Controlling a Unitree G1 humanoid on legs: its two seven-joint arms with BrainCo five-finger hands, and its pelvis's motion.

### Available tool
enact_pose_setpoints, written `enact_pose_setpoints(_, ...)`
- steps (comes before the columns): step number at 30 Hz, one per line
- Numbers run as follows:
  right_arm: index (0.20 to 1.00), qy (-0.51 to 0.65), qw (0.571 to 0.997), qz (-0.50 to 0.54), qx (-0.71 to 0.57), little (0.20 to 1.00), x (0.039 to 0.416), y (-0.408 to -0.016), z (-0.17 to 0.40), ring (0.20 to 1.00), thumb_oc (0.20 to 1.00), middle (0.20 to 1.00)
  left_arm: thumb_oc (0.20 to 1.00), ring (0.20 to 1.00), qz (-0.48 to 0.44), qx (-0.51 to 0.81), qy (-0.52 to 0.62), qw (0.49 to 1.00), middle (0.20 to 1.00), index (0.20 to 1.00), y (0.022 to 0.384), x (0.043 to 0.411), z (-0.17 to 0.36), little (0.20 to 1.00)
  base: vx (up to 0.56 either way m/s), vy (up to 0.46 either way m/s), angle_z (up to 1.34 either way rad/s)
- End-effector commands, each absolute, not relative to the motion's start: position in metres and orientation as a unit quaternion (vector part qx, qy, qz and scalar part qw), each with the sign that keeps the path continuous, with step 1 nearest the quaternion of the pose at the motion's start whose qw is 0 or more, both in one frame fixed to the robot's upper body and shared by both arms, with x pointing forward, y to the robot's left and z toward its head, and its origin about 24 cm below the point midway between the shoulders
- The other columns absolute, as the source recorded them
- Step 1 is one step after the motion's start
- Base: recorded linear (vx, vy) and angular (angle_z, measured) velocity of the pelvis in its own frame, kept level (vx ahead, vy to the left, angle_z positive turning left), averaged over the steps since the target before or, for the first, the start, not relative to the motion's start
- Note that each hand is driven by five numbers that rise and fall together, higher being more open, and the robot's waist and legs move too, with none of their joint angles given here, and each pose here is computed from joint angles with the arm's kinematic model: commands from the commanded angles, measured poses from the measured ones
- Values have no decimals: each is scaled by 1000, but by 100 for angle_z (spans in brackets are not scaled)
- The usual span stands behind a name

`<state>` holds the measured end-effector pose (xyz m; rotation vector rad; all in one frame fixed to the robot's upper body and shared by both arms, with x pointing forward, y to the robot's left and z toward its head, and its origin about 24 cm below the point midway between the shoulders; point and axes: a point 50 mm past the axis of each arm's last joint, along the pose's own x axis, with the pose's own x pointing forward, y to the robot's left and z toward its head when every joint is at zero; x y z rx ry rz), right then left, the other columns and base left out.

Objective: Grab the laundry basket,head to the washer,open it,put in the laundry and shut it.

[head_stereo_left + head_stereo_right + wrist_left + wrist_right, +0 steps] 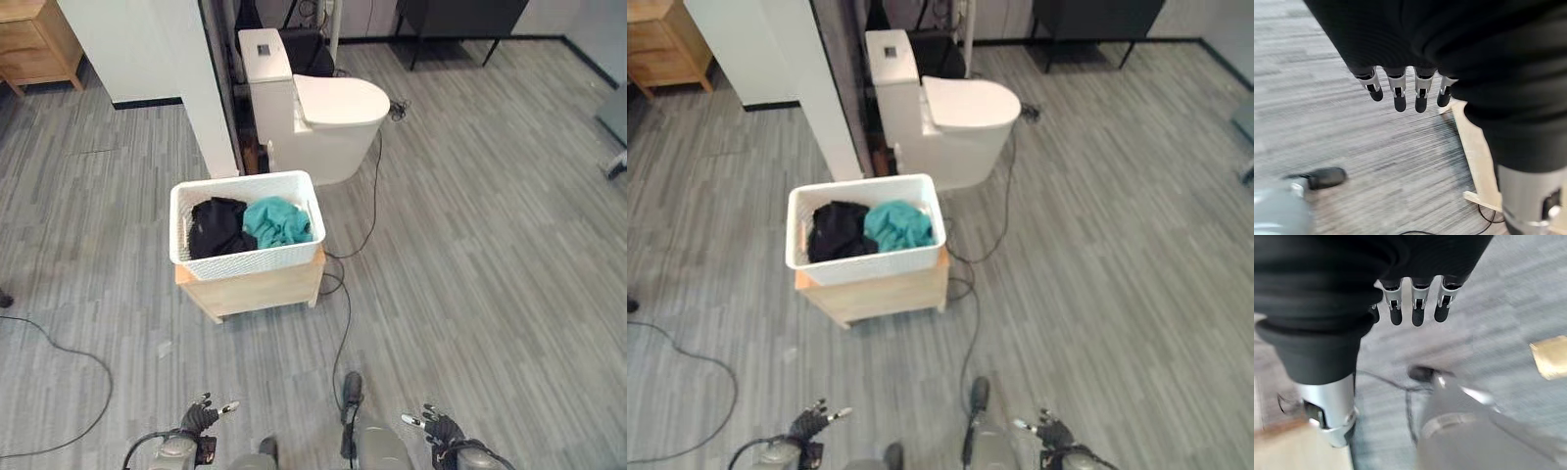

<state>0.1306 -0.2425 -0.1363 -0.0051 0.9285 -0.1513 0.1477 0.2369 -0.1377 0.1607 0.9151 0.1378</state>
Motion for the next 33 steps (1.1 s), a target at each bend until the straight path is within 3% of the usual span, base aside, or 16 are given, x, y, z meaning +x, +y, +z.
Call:
enact_pose_setpoints(1, 1000, 423, 900, -103, -3, 1000, 116, -263, -128, 1000, 1000, 1000, 1000, 1000, 82, 92, 411, 903, 1000, 1000, 246, 158, -130, 1000, 209, -255, 18)
enact_pose_setpoints(6, 1000, 375, 922, -102, -11, 1000, 125, -274, -111, 1000, 1000, 1000, 1000, 1000, 80, 85, 396, 911, 1000, 1000, 244, 162, -126, 1000, 216, -375, 70)
enact_pose_setpoints(13, 1000, 260, 957, -120, -33, 1000, 167, -290, -67, 1000, 1000, 1000, 1000, 1000, 60, 84, 334, 937, 1000, 1000, 230, 187, -109, 1000, 93, -105, 35)
enact_pose_setpoints(24, 1000, 183, 975, -111, -55, 1000, 215, -281, -36, 1000, 1000, 1000, 1000, 1000, -12, 140, 271, 952, 1000, 1000, 212, 199, -87, 1000, 236, 219, 3)
enact_pose_setpoints(27, 1000, 163, 979, -99, -71, 1000, 233, -275, -25, 1000, 1000, 1000, 1000, 1000, -36, 180, 218, 959, 1000, 1000, 210, 213, -65, 1000, 149, 266, -12)
enact_pose_setpoints(33, 1000, 96, 987, -58, -114, 1000, 288, -251, 15, 1000, 1000, 1000, 1000, 1000, 0, 183, 78, 980, 1000, 1000, 215, 239, -2, 1000, 38, 211, -41)
